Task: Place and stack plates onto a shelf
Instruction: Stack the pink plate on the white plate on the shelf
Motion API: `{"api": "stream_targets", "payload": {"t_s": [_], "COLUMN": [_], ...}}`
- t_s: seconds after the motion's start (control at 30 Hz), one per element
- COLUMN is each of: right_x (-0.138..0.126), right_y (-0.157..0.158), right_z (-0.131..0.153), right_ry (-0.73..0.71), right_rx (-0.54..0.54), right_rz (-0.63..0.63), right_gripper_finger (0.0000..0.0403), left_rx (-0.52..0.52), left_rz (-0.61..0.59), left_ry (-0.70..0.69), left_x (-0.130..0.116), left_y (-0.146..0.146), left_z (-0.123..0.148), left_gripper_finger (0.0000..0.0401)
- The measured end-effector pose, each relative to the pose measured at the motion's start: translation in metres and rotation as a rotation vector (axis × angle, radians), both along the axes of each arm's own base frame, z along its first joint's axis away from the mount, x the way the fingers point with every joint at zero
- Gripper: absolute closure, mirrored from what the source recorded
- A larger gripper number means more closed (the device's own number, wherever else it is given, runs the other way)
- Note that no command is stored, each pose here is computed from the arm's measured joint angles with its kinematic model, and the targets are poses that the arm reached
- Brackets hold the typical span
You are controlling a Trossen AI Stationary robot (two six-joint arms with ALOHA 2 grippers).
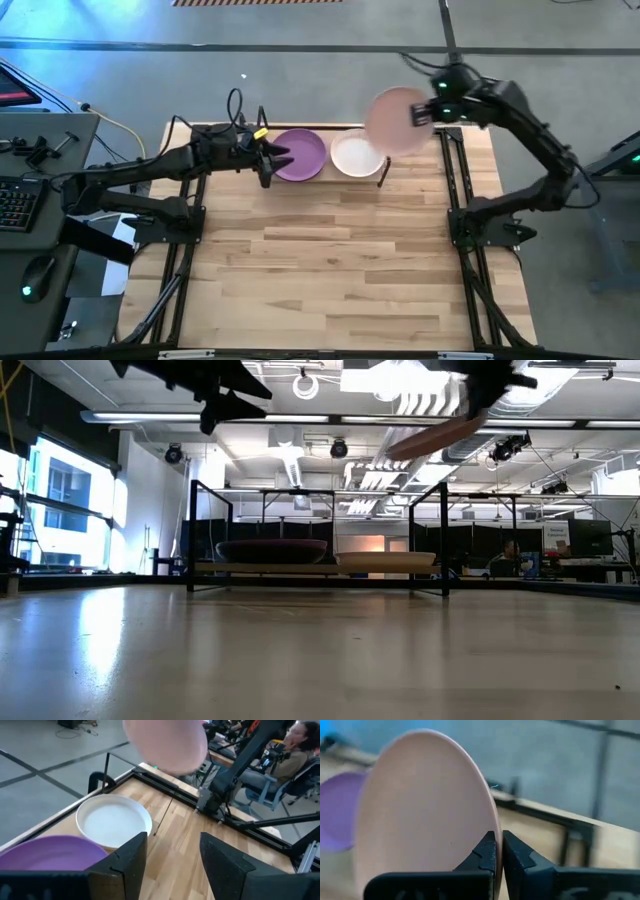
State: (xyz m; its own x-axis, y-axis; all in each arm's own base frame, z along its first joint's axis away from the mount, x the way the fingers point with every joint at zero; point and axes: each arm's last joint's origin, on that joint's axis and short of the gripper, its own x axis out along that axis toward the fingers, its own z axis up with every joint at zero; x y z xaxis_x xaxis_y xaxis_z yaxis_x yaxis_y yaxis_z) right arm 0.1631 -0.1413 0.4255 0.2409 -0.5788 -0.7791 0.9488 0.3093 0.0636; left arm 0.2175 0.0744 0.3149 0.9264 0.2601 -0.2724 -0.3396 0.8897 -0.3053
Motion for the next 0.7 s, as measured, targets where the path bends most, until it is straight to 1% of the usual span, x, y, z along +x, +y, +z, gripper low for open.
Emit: {"api": "stream_targets", "payload": {"t_s": [0.07,0.13,0.2,0.27,0.37,0.43,0.5,0.7], "right_x": [-0.018,-0.029,-0.034,-0.037,-0.042,-0.047,-0.054,-0.065], "right_y": [0.006,0.011,0.013,0.015,0.018,0.018,0.017,0.010], "right_z": [0.003,0.002,-0.005,-0.019,-0.051,-0.069,-0.088,-0.132], "right_ry": [0.058,0.128,0.156,0.180,0.225,0.202,0.172,-0.013], "right_rx": [-0.028,-0.037,-0.052,-0.043,-0.042,-0.059,-0.046,-0.014], "right_rz": [-0.099,-0.189,-0.221,-0.251,-0.327,-0.365,-0.399,-0.461], "right_gripper_finger": [0.0403,0.0403,0.0403,0.0403,0.0403,0.0403,0.0403,0.0403], "left_rx": [0.003,0.003,0.001,0.000,-0.002,-0.003,-0.002,-0.010], "left_rz": [0.000,0.001,0.002,0.002,0.002,-0.001,-0.002,0.001], "left_ry": [-0.007,-0.010,-0.014,-0.013,-0.013,-0.013,-0.014,-0.016], "left_x": [-0.001,-0.002,-0.003,-0.003,-0.003,-0.002,-0.002,-0.002], "left_y": [0.000,-0.001,-0.001,-0.001,-0.001,-0.002,-0.002,-0.002], "left_z": [0.001,0.002,0.003,0.003,0.003,0.003,0.003,0.003], "left_gripper_finger": [0.0235,0.0237,0.0239,0.0240,0.0240,0.0240,0.0240,0.0240]}}
